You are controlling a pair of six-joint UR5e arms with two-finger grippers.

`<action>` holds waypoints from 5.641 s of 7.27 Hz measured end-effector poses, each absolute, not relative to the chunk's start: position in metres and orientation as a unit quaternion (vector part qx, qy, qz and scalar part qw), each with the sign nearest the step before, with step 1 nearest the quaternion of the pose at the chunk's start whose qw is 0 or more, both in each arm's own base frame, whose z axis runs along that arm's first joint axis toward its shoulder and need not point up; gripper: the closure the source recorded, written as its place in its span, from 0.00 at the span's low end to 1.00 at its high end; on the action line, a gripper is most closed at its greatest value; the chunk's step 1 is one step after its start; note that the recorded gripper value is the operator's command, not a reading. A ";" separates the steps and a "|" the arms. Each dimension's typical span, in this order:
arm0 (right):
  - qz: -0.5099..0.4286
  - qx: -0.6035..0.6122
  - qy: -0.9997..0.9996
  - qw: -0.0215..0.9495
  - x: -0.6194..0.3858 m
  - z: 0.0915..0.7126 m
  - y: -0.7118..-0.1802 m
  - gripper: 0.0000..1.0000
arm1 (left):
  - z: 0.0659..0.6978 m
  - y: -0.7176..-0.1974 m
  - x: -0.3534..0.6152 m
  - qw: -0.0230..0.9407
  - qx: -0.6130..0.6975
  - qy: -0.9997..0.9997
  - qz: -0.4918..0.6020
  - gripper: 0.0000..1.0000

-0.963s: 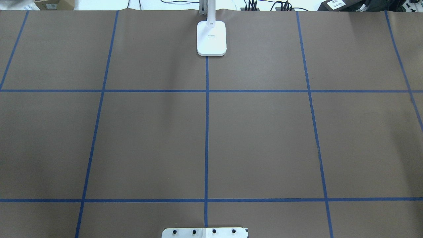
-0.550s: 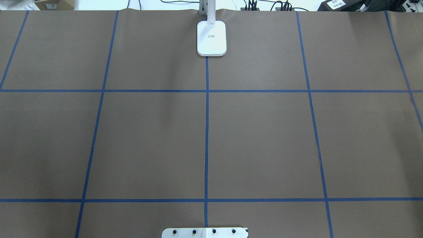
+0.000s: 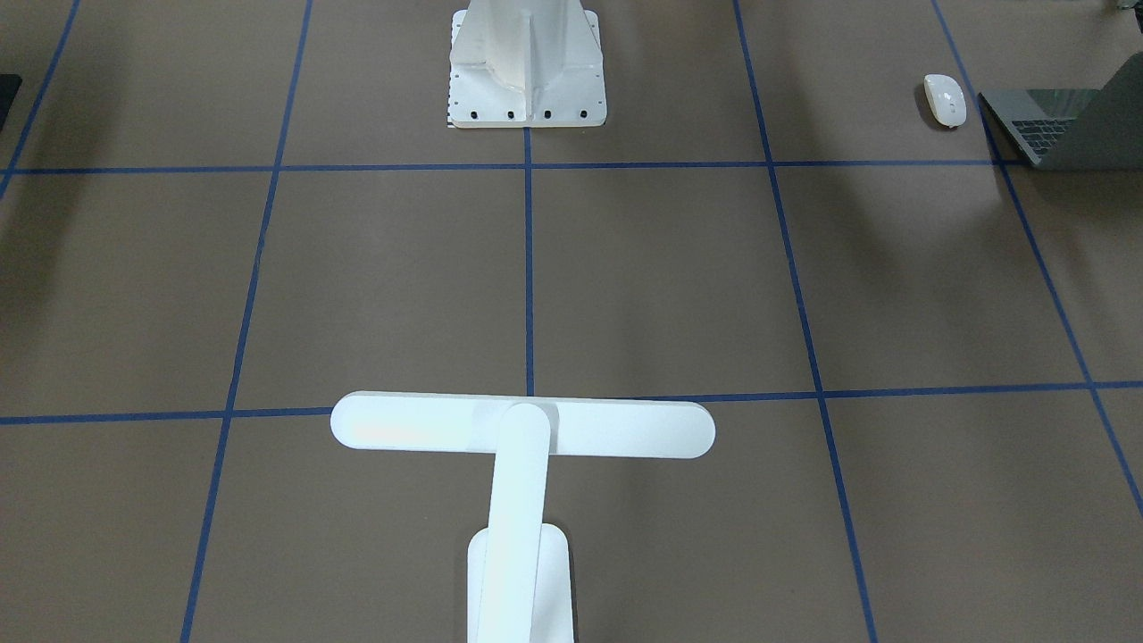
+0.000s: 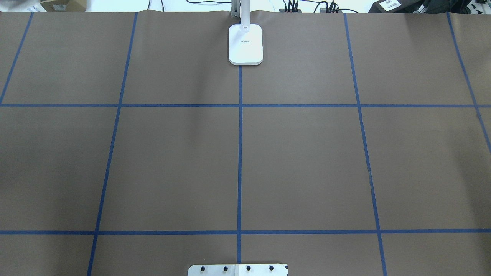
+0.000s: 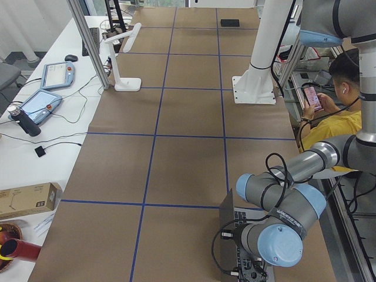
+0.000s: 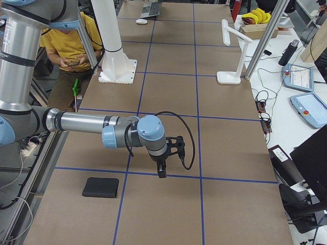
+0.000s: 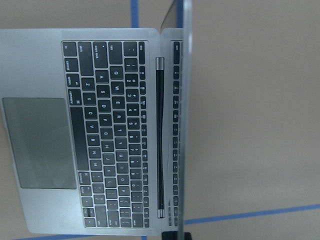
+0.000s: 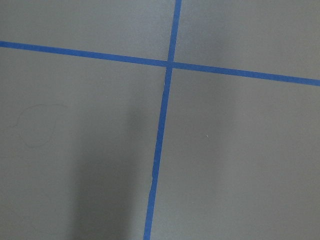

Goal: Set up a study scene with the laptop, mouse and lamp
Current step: 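Carry the open silver laptop with the left gripper onto the table, then lower the laptop beside the white lamp base with the left gripper, then release the laptop and withdraw the left gripper away from it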

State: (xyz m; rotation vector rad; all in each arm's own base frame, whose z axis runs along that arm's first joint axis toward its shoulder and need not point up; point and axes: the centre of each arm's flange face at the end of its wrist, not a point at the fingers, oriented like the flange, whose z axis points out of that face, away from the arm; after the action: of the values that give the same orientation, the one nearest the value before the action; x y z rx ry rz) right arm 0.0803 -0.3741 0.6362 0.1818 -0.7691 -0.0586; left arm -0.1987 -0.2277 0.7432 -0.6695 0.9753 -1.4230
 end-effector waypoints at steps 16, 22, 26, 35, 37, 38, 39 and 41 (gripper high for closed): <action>-0.029 0.092 -0.375 0.922 0.080 0.632 -0.379 0.00 | 0.215 -0.600 0.117 0.634 -0.330 0.427 -0.554 1.00; -0.029 0.092 -0.376 0.921 0.080 0.632 -0.379 0.00 | 0.166 -0.644 0.299 0.596 -0.320 0.414 -0.609 1.00; -0.028 0.091 -0.377 0.921 0.080 0.633 -0.378 0.00 | 0.181 -0.663 0.362 0.592 -0.310 0.412 -0.619 1.00; -0.028 0.091 -0.377 0.921 0.080 0.633 -0.378 0.00 | 0.192 -0.660 0.385 0.599 -0.299 0.417 -0.614 0.00; -0.029 0.091 -0.377 0.921 0.080 0.633 -0.378 0.00 | 0.178 -0.654 0.372 0.599 -0.296 0.433 -0.605 0.00; -0.029 0.092 -0.376 0.921 0.080 0.633 -0.379 0.00 | 0.175 -0.646 0.357 0.600 -0.292 0.445 -0.598 0.00; -0.031 0.092 -0.376 0.922 0.080 0.633 -0.378 0.00 | 0.183 -0.634 0.335 0.609 -0.283 0.458 -0.583 0.00; -0.031 0.089 -0.371 0.924 0.081 0.639 -0.374 0.00 | 0.214 -0.607 0.266 0.642 -0.255 0.491 -0.531 0.00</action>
State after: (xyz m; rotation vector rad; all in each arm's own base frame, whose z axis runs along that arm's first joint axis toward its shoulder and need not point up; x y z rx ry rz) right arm 0.0807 -0.3736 0.6386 0.1817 -0.7622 -0.0635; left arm 0.2659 -0.6066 0.2143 -0.5816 1.1196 -1.2102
